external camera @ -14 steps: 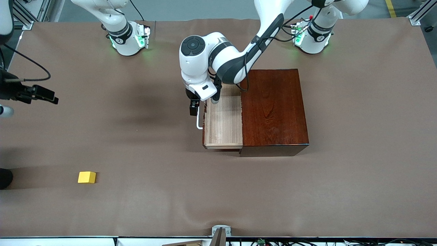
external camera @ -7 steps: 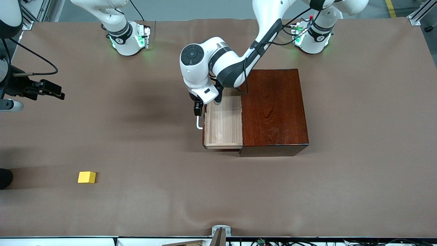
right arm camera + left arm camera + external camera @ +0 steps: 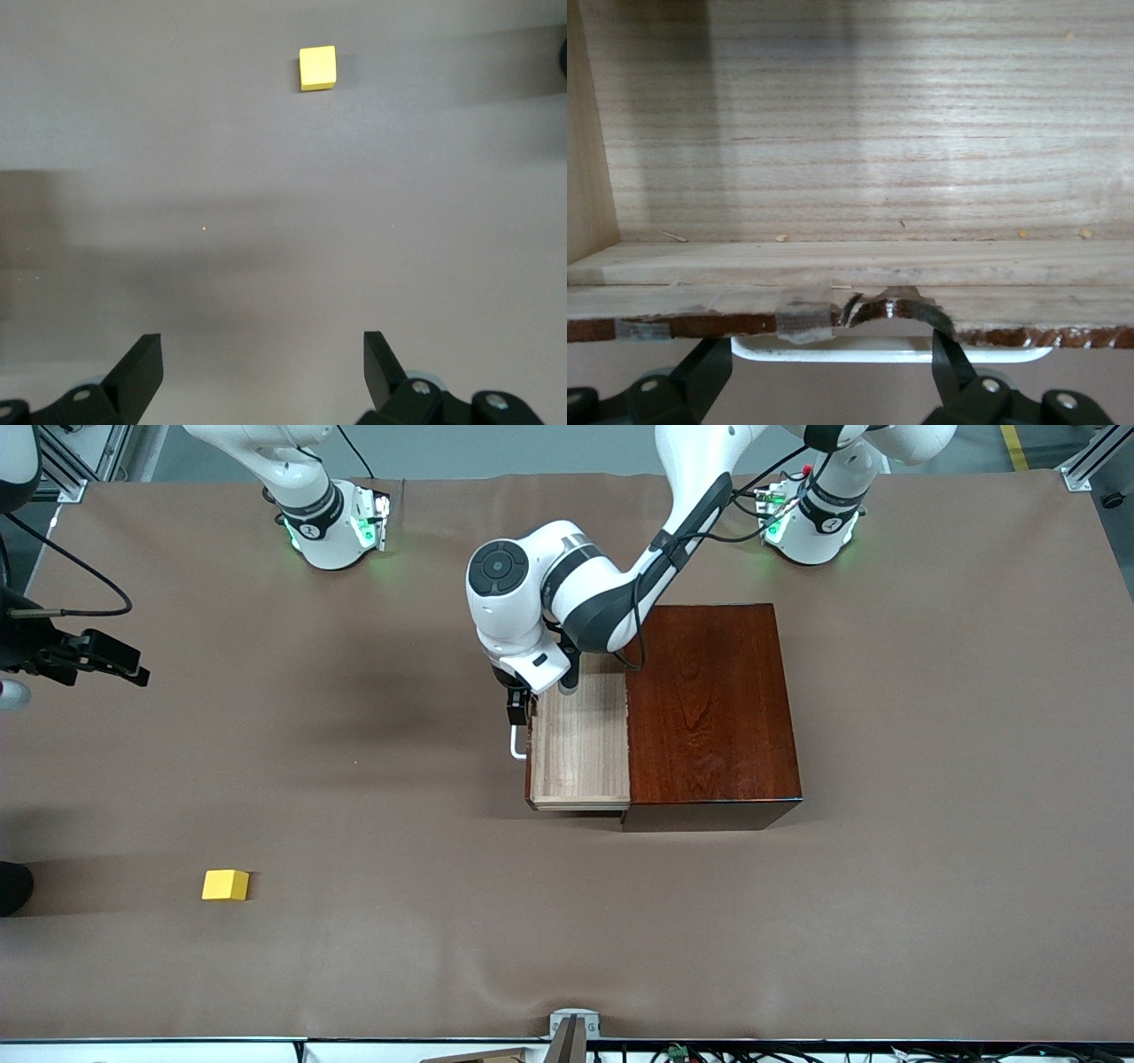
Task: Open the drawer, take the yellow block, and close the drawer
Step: 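Push the drawer closed into the box with the left gripper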
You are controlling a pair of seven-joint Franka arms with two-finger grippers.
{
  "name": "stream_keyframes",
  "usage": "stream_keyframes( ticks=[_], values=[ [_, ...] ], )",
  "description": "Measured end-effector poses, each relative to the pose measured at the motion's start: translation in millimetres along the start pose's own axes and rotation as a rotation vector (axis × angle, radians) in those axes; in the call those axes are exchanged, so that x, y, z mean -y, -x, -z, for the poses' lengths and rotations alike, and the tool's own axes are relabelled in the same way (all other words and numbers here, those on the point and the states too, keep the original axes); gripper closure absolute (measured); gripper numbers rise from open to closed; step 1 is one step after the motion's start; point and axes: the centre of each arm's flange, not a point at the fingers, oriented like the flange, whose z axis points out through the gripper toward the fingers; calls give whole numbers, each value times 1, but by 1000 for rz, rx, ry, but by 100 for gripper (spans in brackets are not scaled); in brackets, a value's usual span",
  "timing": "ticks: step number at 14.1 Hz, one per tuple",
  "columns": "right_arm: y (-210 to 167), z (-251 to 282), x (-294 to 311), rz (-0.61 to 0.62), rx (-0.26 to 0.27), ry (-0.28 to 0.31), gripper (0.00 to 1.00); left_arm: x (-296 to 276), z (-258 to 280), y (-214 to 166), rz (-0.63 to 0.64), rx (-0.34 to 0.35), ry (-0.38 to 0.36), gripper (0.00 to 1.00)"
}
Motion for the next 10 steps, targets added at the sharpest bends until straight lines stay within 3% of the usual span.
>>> stream_keyframes(
  ticks=[4,10],
  values=[
    [1,1,1,1,-9,0,0,-4,1,-8,15,-45,-21,0],
    [1,-7,1,2,0,1,0,-11,-5,-36,31,-194,-80,0]
  ],
)
